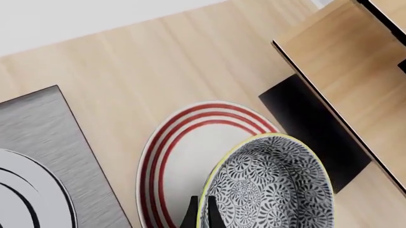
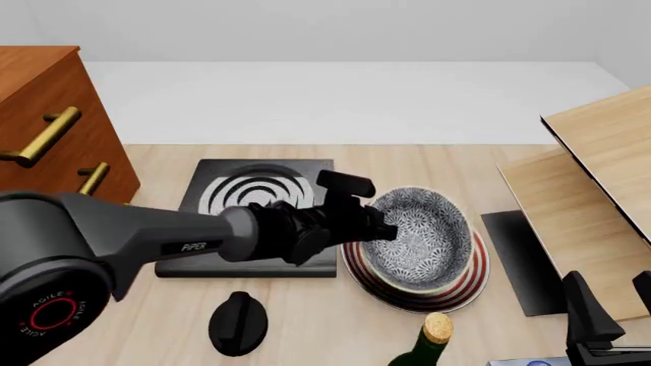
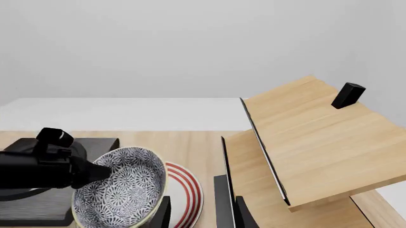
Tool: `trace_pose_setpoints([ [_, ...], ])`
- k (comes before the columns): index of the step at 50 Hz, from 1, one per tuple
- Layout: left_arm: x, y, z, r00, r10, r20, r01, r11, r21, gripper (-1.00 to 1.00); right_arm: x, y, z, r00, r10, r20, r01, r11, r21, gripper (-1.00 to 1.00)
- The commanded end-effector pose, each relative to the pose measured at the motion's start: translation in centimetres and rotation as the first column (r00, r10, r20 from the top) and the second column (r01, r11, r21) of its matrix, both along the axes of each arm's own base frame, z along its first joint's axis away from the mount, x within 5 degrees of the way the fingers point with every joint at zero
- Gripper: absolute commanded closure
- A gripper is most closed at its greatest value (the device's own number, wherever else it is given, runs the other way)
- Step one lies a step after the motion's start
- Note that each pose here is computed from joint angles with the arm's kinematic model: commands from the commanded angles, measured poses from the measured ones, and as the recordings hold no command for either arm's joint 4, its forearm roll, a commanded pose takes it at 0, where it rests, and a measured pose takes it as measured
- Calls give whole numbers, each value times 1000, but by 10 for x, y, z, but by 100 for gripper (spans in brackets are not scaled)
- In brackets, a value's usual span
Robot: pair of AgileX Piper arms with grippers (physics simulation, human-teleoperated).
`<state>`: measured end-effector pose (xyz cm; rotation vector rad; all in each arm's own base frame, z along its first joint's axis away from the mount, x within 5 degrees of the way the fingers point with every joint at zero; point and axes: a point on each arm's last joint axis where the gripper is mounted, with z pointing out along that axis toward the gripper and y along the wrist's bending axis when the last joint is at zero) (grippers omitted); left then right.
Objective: Pick up the akita bowl and put it on the plate.
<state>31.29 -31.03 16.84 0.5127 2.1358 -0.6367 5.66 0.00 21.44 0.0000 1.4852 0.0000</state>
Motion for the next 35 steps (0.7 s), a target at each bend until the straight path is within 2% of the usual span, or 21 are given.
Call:
trace_pose_setpoints([
  [1, 2, -2, -4, 1000, 11, -9, -11, 1000, -12, 100, 0, 0, 0, 1000, 0, 0, 0, 1000, 0, -100],
  [29, 4, -1, -14, 1000, 18, -15, -18, 1000, -8, 100, 0, 0, 0, 1000, 0, 0, 0, 1000, 0, -100],
  [32, 12, 4, -14, 998, 51, -25, -52, 998, -28, 100, 0, 0, 0, 1000, 0, 0, 0, 1000, 0, -100],
  [33, 6, -2, -13, 1000, 21, -14, -22, 1000, -13, 100, 0, 0, 0, 1000, 0, 0, 0, 1000, 0, -100],
  [34, 10, 1, -11, 1000, 17, 3, -17, 1000, 3, -100, 0, 0, 0, 1000, 0, 0, 0, 1000, 0, -100],
  [35, 9, 0, -11, 1000, 29, -11, -30, 999, -15, -100, 0, 0, 0, 1000, 0, 0, 0, 1000, 0, -100],
])
